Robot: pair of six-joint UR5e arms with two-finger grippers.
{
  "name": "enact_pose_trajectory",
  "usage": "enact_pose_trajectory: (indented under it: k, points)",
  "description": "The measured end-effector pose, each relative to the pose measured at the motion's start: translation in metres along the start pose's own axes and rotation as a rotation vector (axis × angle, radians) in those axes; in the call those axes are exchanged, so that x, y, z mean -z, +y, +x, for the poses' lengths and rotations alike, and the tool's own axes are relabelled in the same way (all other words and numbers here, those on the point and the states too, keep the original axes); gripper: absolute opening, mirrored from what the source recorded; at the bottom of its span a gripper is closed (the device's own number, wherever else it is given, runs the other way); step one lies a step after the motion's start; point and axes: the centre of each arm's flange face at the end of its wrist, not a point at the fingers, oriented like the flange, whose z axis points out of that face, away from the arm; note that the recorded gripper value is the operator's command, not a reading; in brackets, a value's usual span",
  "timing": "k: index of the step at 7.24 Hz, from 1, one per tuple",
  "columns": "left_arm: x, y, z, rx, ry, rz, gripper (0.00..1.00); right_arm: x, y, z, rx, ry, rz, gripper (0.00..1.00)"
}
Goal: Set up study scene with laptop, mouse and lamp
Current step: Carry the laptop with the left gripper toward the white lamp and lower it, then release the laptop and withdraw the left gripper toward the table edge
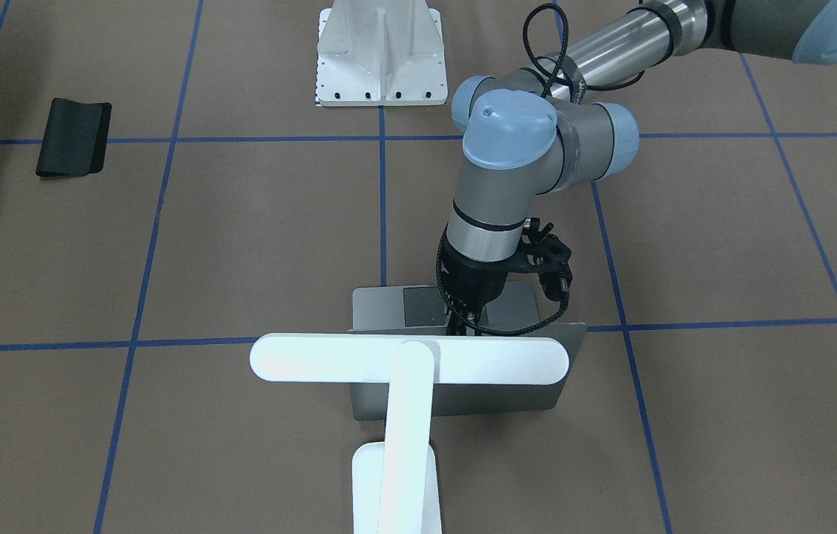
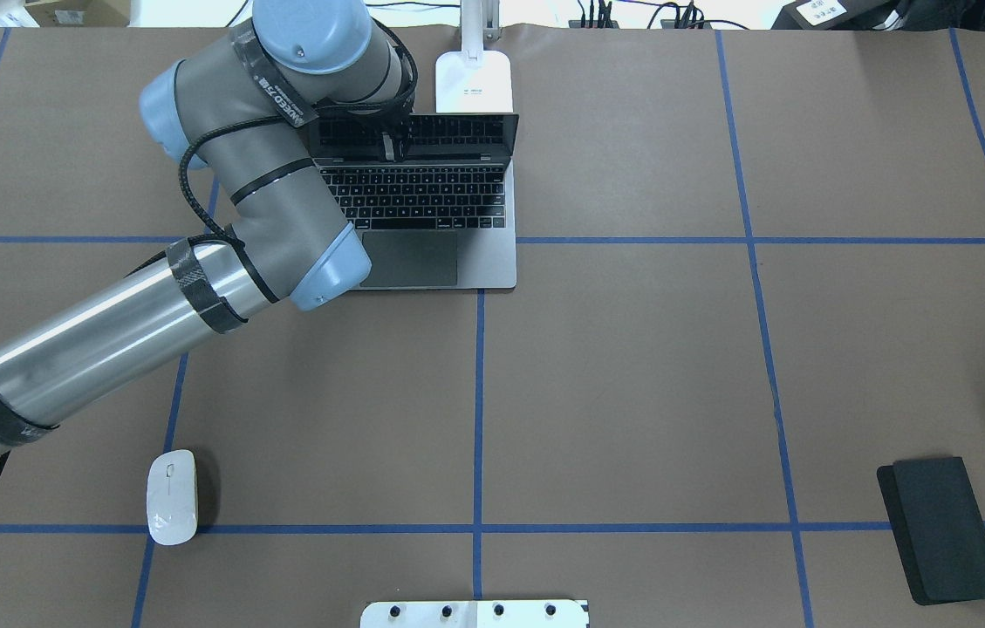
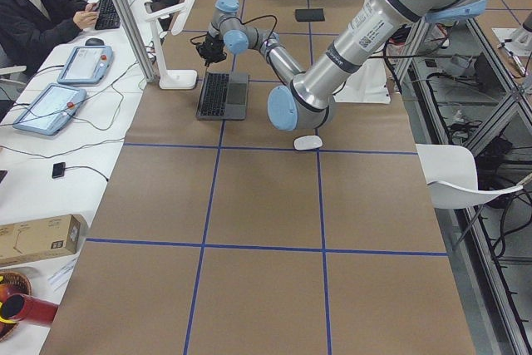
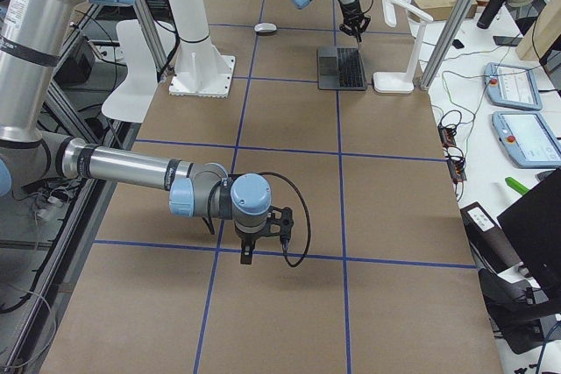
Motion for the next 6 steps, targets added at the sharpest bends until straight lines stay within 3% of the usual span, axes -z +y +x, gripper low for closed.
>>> enact_pose_trajectory:
  k: [1, 2, 3, 4, 6]
  points:
    - [0.003, -0.001, 0.004, -0.005, 0.012, -0.008, 0.52, 0.000, 0.000, 0.000, -0.001, -0.001, -0.001, 1.00]
    - [0.005, -0.002, 0.007, -0.006, 0.018, -0.013, 0.55, -0.001, -0.001, 0.001, -0.002, -0.001, -0.001, 1.00]
    - [0.008, -0.003, 0.010, -0.005, 0.023, -0.016, 0.69, -0.001, -0.001, 0.001, -0.002, -0.001, -0.002, 1.00]
    - [0.012, -0.005, 0.012, -0.012, 0.027, -0.020, 1.00, -0.001, -0.001, 0.001, -0.002, -0.003, -0.002, 1.00]
    - [0.043, -0.021, 0.007, -0.101, 0.013, -0.075, 1.00, -0.001, -0.001, 0.000, -0.003, -0.012, -0.002, 1.00]
